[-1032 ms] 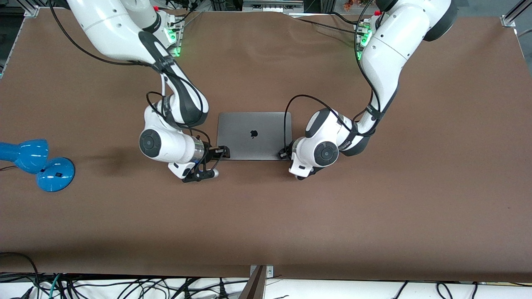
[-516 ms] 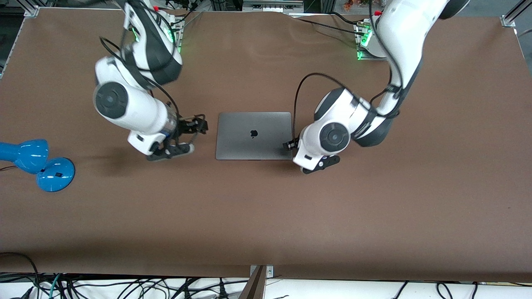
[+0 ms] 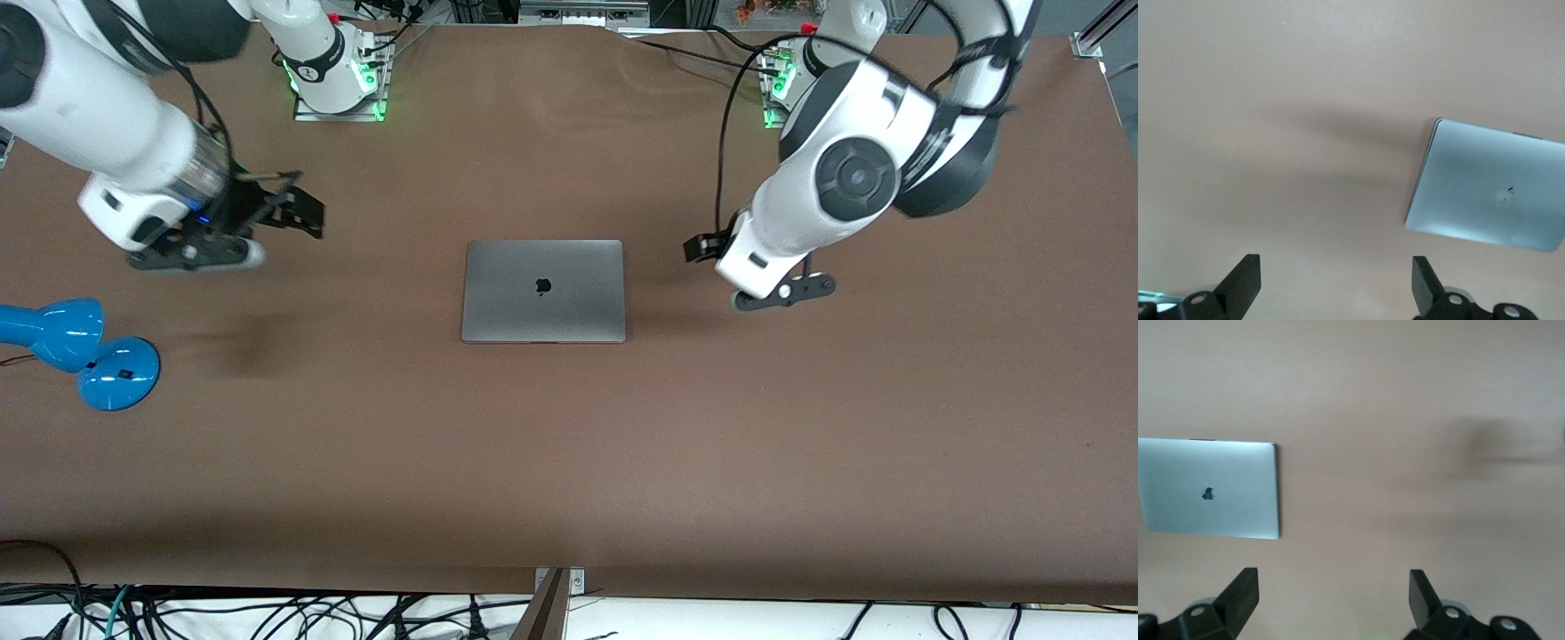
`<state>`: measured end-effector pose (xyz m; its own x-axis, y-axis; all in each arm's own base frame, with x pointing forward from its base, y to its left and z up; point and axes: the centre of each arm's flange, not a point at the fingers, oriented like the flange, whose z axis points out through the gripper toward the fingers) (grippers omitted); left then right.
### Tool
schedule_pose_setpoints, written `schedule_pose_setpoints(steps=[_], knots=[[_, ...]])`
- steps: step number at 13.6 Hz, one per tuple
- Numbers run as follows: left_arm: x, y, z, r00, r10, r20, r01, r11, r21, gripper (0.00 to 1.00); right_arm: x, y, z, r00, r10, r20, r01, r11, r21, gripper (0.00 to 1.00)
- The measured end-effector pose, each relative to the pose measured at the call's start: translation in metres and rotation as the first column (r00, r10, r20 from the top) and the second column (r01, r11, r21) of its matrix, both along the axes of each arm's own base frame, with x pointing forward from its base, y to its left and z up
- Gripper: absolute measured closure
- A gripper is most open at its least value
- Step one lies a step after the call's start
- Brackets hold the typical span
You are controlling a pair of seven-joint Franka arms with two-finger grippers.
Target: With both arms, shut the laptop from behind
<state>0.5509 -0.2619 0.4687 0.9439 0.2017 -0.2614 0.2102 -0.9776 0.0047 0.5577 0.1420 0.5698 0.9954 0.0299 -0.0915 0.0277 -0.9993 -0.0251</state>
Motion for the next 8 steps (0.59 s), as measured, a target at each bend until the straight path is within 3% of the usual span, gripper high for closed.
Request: schedule_pose_setpoints(steps=[8], knots=[[-0.051,0.095,0.079,0.991,-0.08,0.105,0.078,0.997,0.023,0.0,-0.012,-0.079,0.037,0.995,-0.1,0.029,0.101,0.994,-0.039,0.0]])
